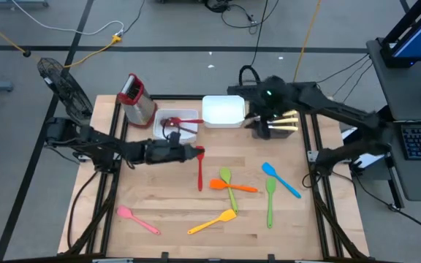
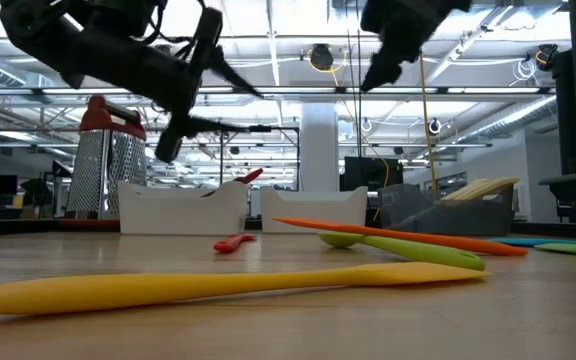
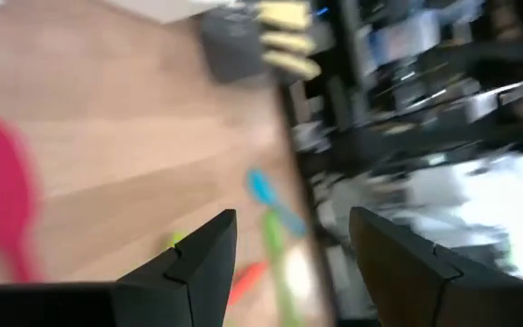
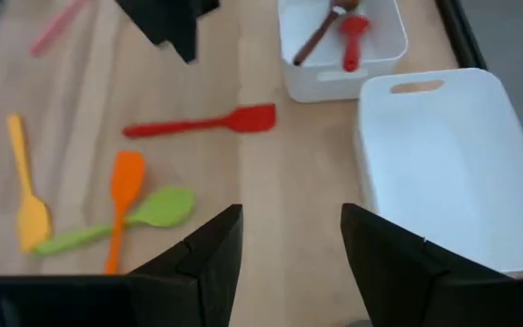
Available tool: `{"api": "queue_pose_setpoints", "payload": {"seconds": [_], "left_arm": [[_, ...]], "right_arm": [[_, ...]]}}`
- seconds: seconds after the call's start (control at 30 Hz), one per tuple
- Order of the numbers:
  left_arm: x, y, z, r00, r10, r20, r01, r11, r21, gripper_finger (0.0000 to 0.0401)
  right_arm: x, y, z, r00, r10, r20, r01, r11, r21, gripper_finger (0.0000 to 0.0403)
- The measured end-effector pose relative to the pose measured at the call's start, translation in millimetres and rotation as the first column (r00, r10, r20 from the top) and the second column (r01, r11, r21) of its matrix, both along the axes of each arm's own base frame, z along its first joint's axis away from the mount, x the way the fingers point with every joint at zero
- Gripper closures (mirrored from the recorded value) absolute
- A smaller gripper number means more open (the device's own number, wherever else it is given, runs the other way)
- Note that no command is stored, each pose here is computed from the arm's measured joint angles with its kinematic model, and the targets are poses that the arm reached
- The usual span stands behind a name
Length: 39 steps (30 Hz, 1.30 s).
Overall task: Pick & Place Kitchen Items
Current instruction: Put the orange spatula into the right white bin
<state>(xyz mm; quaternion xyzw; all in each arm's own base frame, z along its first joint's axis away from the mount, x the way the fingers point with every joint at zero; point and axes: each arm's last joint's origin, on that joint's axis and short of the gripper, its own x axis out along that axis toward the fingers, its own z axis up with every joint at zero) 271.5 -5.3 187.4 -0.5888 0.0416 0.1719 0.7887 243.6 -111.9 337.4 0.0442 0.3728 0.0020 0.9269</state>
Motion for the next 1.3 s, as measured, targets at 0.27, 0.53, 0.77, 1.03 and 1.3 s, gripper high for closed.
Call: {"api": "queue_pose_setpoints", "payload": {"seconds": [0.27,0.53,0.77,1.03,1.3], "left_arm": [[-15,-26,-27,0.938,-0.108,-0.329,0.145,0.985,0.089,0.0182],[-59,-50,-35,0.752,-0.183,-0.633,0.239,0.971,0.004,0.0182],[-111,-56,-23,0.621,-0.064,-0.781,0.128,0.992,0.021,0.0182],[-123,-54,-16,0.661,0.037,-0.750,0.002,0.999,0.051,0.0182],[-134,-47,-18,0.596,0.168,-0.786,-0.084,0.986,0.147,0.0182]], "right_arm": [[-22,39,-29,0.970,-0.122,0.210,0.083,0.979,0.184,0.0222],[-7,71,-57,0.874,-0.127,0.468,-0.043,0.941,0.336,0.0222],[7,97,-73,0.889,-0.077,0.451,-0.097,0.931,0.351,0.0222],[17,110,-99,0.942,-0.131,0.309,0.039,0.957,0.286,0.0222],[26,123,-129,0.984,-0.116,0.139,0.070,0.951,0.300,0.0222]]}}
